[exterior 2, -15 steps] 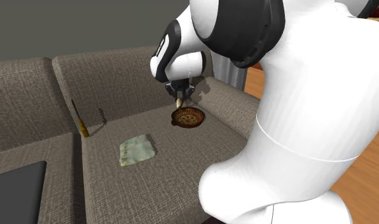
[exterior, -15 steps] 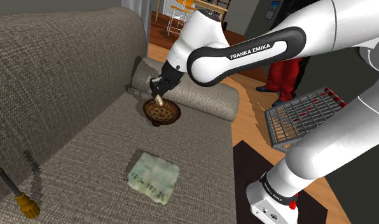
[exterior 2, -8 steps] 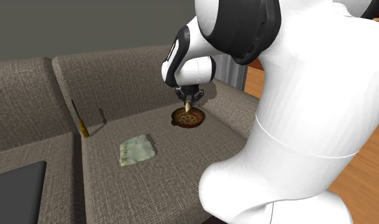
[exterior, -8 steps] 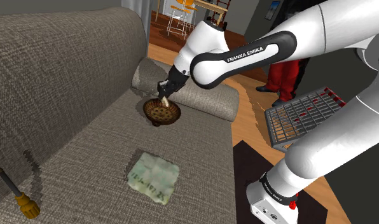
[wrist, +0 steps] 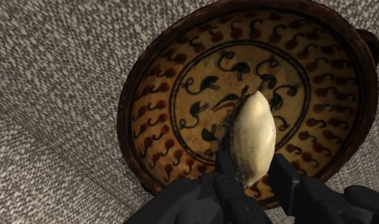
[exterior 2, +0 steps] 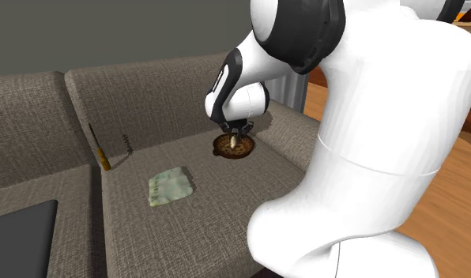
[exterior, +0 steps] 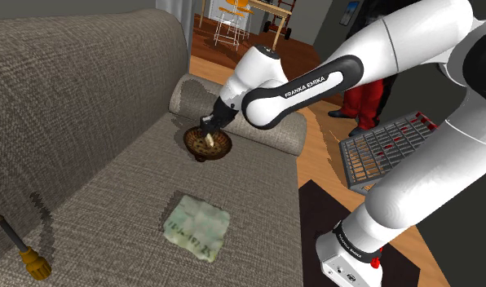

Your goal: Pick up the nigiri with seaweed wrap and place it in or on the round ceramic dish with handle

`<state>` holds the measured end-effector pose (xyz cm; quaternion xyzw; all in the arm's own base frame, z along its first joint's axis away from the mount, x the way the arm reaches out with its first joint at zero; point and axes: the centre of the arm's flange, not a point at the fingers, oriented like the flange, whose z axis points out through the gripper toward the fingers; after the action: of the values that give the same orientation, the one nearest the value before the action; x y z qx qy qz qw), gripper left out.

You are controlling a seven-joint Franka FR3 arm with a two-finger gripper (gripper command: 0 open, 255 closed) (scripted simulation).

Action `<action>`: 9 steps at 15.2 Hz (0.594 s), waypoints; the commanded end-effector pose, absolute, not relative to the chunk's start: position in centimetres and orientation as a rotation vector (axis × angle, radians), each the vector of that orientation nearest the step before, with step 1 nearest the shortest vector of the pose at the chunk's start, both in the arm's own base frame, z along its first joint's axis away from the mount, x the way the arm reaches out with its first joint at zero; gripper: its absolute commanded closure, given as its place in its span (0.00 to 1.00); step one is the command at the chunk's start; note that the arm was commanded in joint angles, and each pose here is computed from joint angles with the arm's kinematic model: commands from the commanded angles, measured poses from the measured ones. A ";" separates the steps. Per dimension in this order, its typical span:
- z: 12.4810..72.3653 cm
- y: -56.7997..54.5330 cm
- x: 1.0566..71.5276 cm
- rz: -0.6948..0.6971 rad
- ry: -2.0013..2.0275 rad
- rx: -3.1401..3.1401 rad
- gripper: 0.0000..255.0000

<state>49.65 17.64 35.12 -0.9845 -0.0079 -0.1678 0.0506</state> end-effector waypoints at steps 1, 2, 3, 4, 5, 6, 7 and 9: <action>34.5 17.7 49.6 -0.512 -0.025 -2.997 1.00; 34.5 17.7 49.6 -0.512 -0.025 -2.997 1.00; 34.5 17.7 49.6 -0.512 -0.025 -2.997 1.00; 34.5 17.7 49.6 -0.512 -0.025 -2.997 1.00; 34.5 17.7 49.6 -0.512 -0.025 -2.997 1.00; 34.5 17.7 49.6 -0.512 -0.025 -2.997 1.00; 34.5 17.7 49.6 -0.512 -0.025 -2.997 1.00; 34.5 17.7 49.6 -0.512 -0.025 -2.997 0.00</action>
<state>49.64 17.66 34.55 -0.9844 -0.0081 -0.1680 0.0507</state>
